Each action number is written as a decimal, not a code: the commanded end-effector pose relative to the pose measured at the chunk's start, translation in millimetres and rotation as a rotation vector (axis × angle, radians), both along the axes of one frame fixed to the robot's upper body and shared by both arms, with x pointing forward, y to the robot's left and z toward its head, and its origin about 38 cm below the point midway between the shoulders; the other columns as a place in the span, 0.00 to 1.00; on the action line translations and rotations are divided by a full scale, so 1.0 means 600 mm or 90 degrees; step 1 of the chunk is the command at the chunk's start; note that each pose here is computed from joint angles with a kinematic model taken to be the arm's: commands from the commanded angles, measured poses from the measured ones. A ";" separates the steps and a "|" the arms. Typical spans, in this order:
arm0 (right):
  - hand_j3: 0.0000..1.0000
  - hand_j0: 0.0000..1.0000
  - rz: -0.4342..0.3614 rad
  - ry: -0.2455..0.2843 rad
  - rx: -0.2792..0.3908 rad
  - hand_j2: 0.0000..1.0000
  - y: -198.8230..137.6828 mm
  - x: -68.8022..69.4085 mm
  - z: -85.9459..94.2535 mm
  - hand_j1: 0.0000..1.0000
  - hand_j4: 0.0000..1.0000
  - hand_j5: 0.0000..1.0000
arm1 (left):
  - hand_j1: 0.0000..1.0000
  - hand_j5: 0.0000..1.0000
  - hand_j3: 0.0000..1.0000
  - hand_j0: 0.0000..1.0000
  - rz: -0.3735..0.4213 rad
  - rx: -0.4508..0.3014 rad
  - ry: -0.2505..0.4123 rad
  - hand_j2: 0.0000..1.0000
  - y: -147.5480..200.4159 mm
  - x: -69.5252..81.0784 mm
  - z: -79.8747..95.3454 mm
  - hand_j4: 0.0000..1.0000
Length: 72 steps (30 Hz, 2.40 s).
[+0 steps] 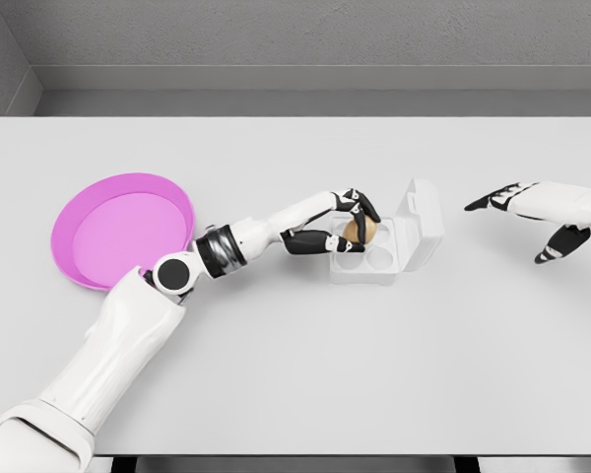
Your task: Pack egg into the box and close the box lid
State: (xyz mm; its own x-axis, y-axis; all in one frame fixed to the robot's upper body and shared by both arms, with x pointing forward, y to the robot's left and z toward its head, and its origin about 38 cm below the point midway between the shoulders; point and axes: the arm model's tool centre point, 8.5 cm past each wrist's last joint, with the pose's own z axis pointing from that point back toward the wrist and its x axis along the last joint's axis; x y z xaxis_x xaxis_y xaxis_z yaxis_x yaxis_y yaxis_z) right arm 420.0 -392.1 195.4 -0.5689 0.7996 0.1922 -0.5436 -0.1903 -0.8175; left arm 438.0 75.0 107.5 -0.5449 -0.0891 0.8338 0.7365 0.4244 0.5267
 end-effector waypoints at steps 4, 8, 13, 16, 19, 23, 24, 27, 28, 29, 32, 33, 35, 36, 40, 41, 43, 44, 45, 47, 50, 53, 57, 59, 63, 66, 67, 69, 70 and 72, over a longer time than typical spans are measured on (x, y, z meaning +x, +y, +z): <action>1.00 1.00 -0.002 0.000 0.002 1.00 -0.001 0.000 0.001 1.00 1.00 1.00 | 0.26 0.26 0.26 0.26 -0.003 -0.009 0.002 0.26 -0.008 -0.001 0.003 0.26; 1.00 1.00 -0.001 0.001 0.001 1.00 0.000 -0.001 0.001 1.00 1.00 1.00 | 0.26 0.26 0.26 0.26 -0.001 -0.008 0.004 0.26 -0.006 -0.003 -0.001 0.26; 1.00 1.00 -0.003 0.000 0.001 1.00 -0.002 0.000 0.002 1.00 1.00 1.00 | 0.28 0.28 0.28 0.28 0.001 -0.004 0.004 0.28 -0.001 -0.001 -0.001 0.28; 1.00 1.00 -0.003 0.000 0.001 1.00 -0.002 0.000 0.002 1.00 1.00 1.00 | 0.35 0.35 0.35 0.35 0.002 -0.004 0.004 0.35 -0.001 -0.001 -0.001 0.35; 1.00 1.00 -0.002 0.000 0.002 1.00 -0.001 0.000 0.001 1.00 1.00 1.00 | 0.40 0.40 0.40 0.40 0.002 -0.004 0.004 0.40 -0.001 -0.001 -0.001 0.40; 1.00 1.00 -0.003 0.000 0.001 1.00 -0.002 0.000 0.002 1.00 1.00 1.00 | 0.43 0.43 0.43 0.43 0.002 -0.004 0.003 0.43 0.000 -0.001 -0.001 0.43; 1.00 1.00 -0.003 0.000 0.001 1.00 -0.002 0.000 0.002 1.00 1.00 1.00 | 0.43 0.43 0.43 0.43 0.003 -0.004 0.003 0.43 0.001 0.000 -0.001 0.43; 1.00 1.00 -0.003 0.000 0.001 1.00 -0.002 0.000 0.002 1.00 1.00 1.00 | 0.43 0.43 0.43 0.43 0.002 -0.007 0.003 0.43 -0.002 -0.001 0.000 0.43; 1.00 1.00 -0.003 0.000 0.001 1.00 -0.002 0.000 0.002 1.00 1.00 1.00 | 0.43 0.43 0.43 0.43 0.002 -0.007 0.002 0.43 -0.002 0.000 0.001 0.43; 1.00 1.00 -0.003 0.000 0.001 1.00 -0.002 0.000 0.002 1.00 1.00 1.00 | 0.44 0.44 0.44 0.44 0.002 -0.007 0.002 0.44 -0.002 0.000 0.001 0.44; 1.00 1.00 -0.003 0.000 0.001 1.00 -0.002 0.000 0.002 1.00 1.00 1.00 | 0.46 0.46 0.46 0.46 0.002 -0.007 0.003 0.46 -0.002 -0.001 0.000 0.46; 1.00 1.00 -0.003 0.000 0.001 1.00 -0.002 0.000 0.002 1.00 1.00 1.00 | 0.48 0.48 0.48 0.48 0.003 -0.007 0.003 0.48 -0.001 -0.001 0.000 0.48; 1.00 1.00 -0.003 0.000 0.001 1.00 -0.002 0.000 0.002 1.00 1.00 1.00 | 0.49 0.49 0.49 0.49 0.003 -0.008 0.003 0.49 -0.001 -0.001 0.000 0.49; 1.00 1.00 -0.003 0.000 0.001 1.00 -0.002 0.000 0.002 1.00 1.00 1.00 | 0.50 0.50 0.50 0.50 0.003 -0.008 0.003 0.50 -0.001 -0.001 0.000 0.50; 1.00 1.00 -0.003 0.000 0.001 1.00 -0.002 0.000 0.002 1.00 1.00 1.00 | 0.59 0.59 0.59 0.59 0.003 -0.008 0.003 0.59 -0.001 -0.001 0.000 0.59; 1.00 1.00 -0.002 0.000 0.001 1.00 -0.001 -0.001 0.002 1.00 1.00 1.00 | 0.61 0.61 0.61 0.61 0.003 -0.008 0.003 0.61 -0.001 -0.001 0.000 0.61; 1.00 1.00 -0.002 0.000 0.001 1.00 -0.001 -0.001 0.002 1.00 1.00 1.00 | 0.64 0.64 0.64 0.64 0.004 -0.008 0.003 0.64 -0.001 0.000 0.000 0.64; 1.00 1.00 -0.002 0.000 0.001 1.00 -0.001 -0.001 0.002 1.00 1.00 1.00 | 0.64 0.64 0.64 0.64 0.004 -0.008 0.003 0.64 -0.001 0.000 0.000 0.64; 1.00 1.00 -0.003 0.000 0.001 1.00 -0.002 0.000 0.002 1.00 1.00 1.00 | 0.64 0.64 0.64 0.64 0.004 -0.008 0.003 0.64 -0.001 0.000 0.000 0.64; 1.00 1.00 -0.003 -0.001 0.001 1.00 -0.002 0.000 0.002 1.00 1.00 1.00 | 0.65 0.65 0.65 0.65 0.005 -0.008 0.003 0.65 0.001 0.000 0.000 0.65; 1.00 1.00 -0.003 -0.001 0.001 1.00 -0.002 0.000 0.002 1.00 1.00 1.00 | 0.68 0.68 0.68 0.68 0.006 -0.006 0.003 0.68 0.003 0.000 0.000 0.68; 1.00 1.00 -0.003 -0.001 0.001 1.00 -0.002 0.000 0.002 1.00 1.00 1.00 | 0.74 0.74 0.74 0.74 0.008 -0.007 0.003 0.74 0.004 0.001 0.000 0.74; 1.00 1.00 -0.003 -0.001 0.001 1.00 -0.002 0.000 0.002 1.00 1.00 1.00 | 0.74 0.74 0.74 0.74 0.012 -0.008 0.001 0.74 0.007 0.003 0.002 0.74; 1.00 1.00 -0.002 -0.001 0.001 1.00 -0.002 0.000 0.003 1.00 1.00 1.00 | 0.74 0.74 0.74 0.74 0.012 -0.008 0.001 0.74 0.007 0.003 0.002 0.74; 1.00 1.00 -0.002 -0.001 0.001 1.00 -0.002 0.000 0.003 1.00 1.00 1.00 | 0.74 0.74 0.74 0.74 0.012 -0.009 0.000 0.74 0.008 0.005 0.004 0.74; 1.00 1.00 0.000 -0.003 0.001 1.00 -0.002 0.000 0.005 1.00 1.00 1.00 | 0.71 0.71 0.71 0.71 0.004 -0.047 -0.019 0.71 0.008 0.019 0.049 0.71; 1.00 1.00 0.001 -0.003 0.002 1.00 -0.001 0.000 0.004 1.00 1.00 1.00 | 0.77 0.77 0.77 0.77 -0.004 -0.059 -0.042 0.77 0.031 0.016 0.078 0.77; 1.00 1.00 0.002 -0.010 0.002 1.00 0.000 0.003 0.012 1.00 1.00 1.00 | 0.84 0.84 0.84 0.84 -0.042 -0.093 -0.083 0.84 0.082 -0.009 0.146 0.84; 1.00 1.00 0.003 -0.011 0.002 1.00 0.000 0.004 0.013 1.00 1.00 1.00 | 0.97 0.97 0.97 0.97 -0.049 -0.083 -0.094 0.97 0.123 -0.016 0.172 0.97; 1.00 1.00 0.015 -0.016 0.002 1.00 0.009 0.002 0.018 1.00 1.00 1.00 | 1.00 1.00 1.00 1.00 -0.024 -0.017 -0.131 1.00 0.217 -0.024 0.209 1.00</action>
State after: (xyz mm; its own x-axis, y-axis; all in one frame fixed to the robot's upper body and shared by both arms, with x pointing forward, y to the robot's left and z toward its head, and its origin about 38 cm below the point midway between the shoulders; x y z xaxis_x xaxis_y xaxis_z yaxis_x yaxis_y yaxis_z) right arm 421.3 -389.0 203.2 -0.5855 0.7905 0.1797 -0.5245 -0.2004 -0.8275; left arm 437.7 164.9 208.8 -0.6864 -0.0220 0.7269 0.6468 0.4383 0.6241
